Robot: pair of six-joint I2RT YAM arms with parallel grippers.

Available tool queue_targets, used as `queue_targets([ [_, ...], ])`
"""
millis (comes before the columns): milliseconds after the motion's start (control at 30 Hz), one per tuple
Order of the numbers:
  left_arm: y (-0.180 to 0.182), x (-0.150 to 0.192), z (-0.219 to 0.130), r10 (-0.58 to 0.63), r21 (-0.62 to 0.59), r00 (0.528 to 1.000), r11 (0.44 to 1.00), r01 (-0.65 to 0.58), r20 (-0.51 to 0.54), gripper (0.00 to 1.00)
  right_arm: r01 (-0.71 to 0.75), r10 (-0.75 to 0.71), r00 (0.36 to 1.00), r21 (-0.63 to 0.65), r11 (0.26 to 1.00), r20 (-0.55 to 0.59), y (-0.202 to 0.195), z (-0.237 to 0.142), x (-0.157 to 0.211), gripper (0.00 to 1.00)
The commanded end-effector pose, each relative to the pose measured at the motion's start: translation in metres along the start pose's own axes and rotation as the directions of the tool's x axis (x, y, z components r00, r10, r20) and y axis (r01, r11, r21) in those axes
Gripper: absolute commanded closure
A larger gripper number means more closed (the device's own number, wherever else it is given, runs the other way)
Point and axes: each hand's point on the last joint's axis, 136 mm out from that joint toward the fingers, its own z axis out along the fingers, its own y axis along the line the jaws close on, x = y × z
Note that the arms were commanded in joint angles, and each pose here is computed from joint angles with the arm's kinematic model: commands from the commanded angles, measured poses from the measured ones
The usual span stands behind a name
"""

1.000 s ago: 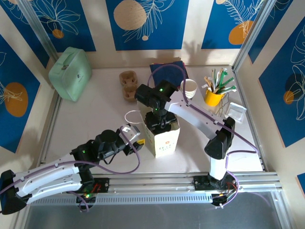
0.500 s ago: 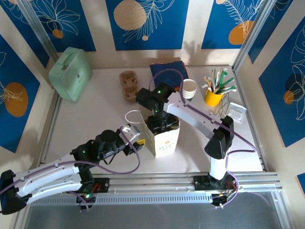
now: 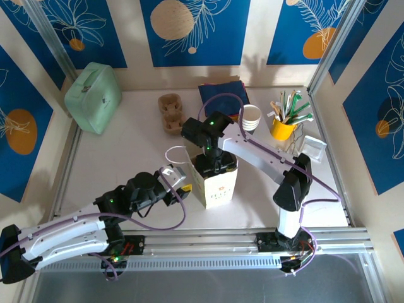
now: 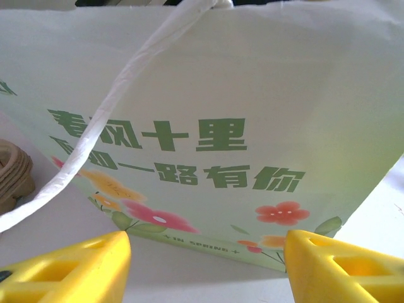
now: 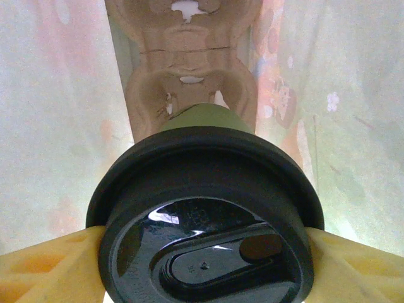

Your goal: Pack the takeout coffee

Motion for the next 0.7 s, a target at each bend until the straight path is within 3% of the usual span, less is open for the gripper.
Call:
queue_targets([
  [0,-0.0006,-0.0037,0.0003,0.007,-0.003,1.000,1.000,-0.007,0.019,0.35,0.001,-0.001,1.000,-0.040,0.999,0.007,-0.0001,-0.0067,0.0045,0.29],
  [667,0.0009,-0.0092,0.0004,0.005,-0.011,0.999,1.000,-0.005,0.038,0.35,-0.004,0.006,0.999,-0.057,0.998,0.032,-0.0021,-0.0130,0.0040,0.29],
])
